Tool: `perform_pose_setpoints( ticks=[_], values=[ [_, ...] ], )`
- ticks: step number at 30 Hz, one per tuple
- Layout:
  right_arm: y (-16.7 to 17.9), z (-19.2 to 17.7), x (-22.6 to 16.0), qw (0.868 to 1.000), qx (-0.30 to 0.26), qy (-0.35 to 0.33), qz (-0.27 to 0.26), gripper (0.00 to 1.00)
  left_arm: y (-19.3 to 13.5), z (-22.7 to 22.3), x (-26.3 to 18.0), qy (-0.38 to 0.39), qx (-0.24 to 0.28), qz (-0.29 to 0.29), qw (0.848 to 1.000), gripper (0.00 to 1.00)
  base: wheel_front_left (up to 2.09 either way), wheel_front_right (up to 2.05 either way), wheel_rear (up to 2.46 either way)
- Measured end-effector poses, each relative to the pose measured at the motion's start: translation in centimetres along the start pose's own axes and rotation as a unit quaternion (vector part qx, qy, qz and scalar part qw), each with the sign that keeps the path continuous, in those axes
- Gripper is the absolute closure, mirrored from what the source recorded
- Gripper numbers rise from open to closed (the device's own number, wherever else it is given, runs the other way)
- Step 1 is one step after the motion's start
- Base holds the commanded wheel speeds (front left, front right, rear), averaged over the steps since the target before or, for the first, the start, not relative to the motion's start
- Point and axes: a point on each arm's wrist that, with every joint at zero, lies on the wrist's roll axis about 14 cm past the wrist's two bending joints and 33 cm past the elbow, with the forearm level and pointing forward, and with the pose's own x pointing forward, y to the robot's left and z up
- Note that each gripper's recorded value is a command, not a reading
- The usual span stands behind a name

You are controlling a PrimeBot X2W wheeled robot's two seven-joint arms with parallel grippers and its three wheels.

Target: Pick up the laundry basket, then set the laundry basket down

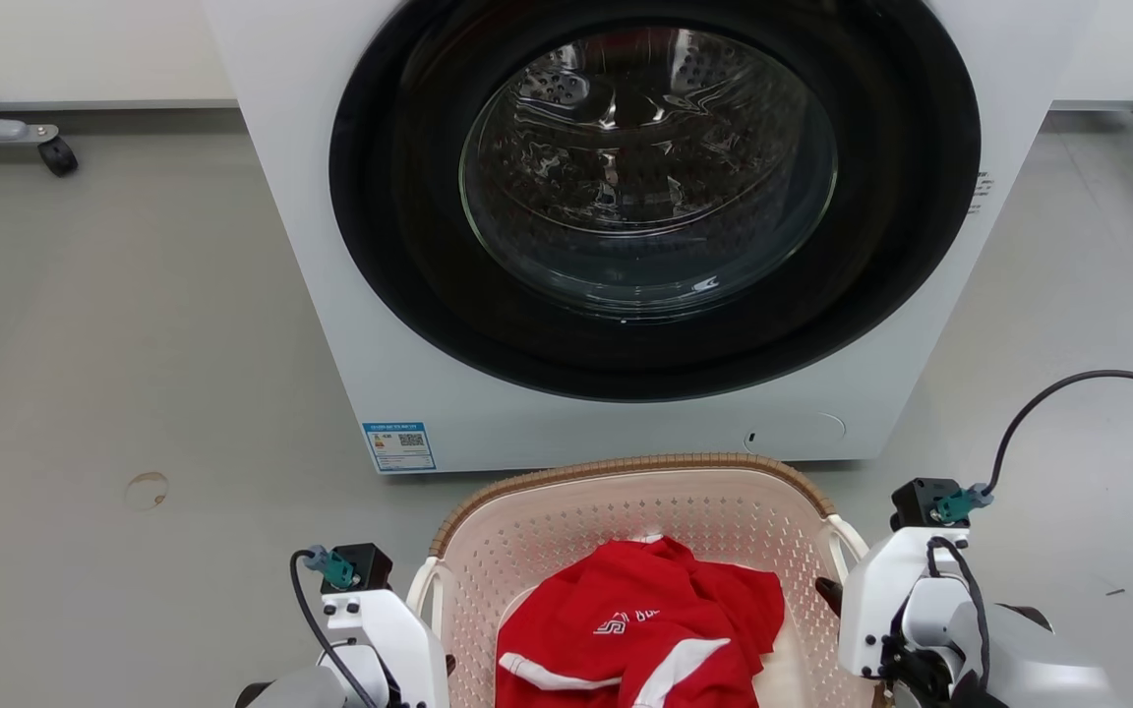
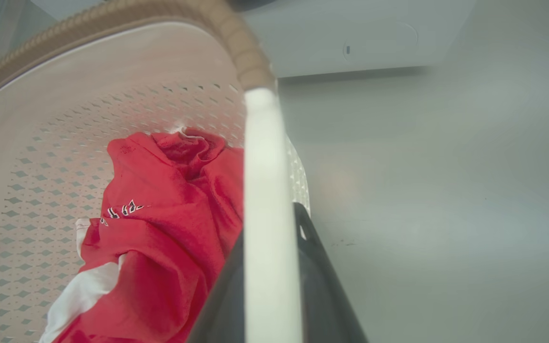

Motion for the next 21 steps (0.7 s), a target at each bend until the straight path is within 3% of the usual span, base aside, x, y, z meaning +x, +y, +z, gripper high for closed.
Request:
perform_pose_setpoints(
  ticks=[21],
  values=[
    [0.21,-0.15,0.08,1.0,0.006,0.003,0.003,1.0,0.22,-0.02,-0.12,-0.003,-0.003,0.002,1.0,1.0,0.0,0.0,0.0]
  ],
)
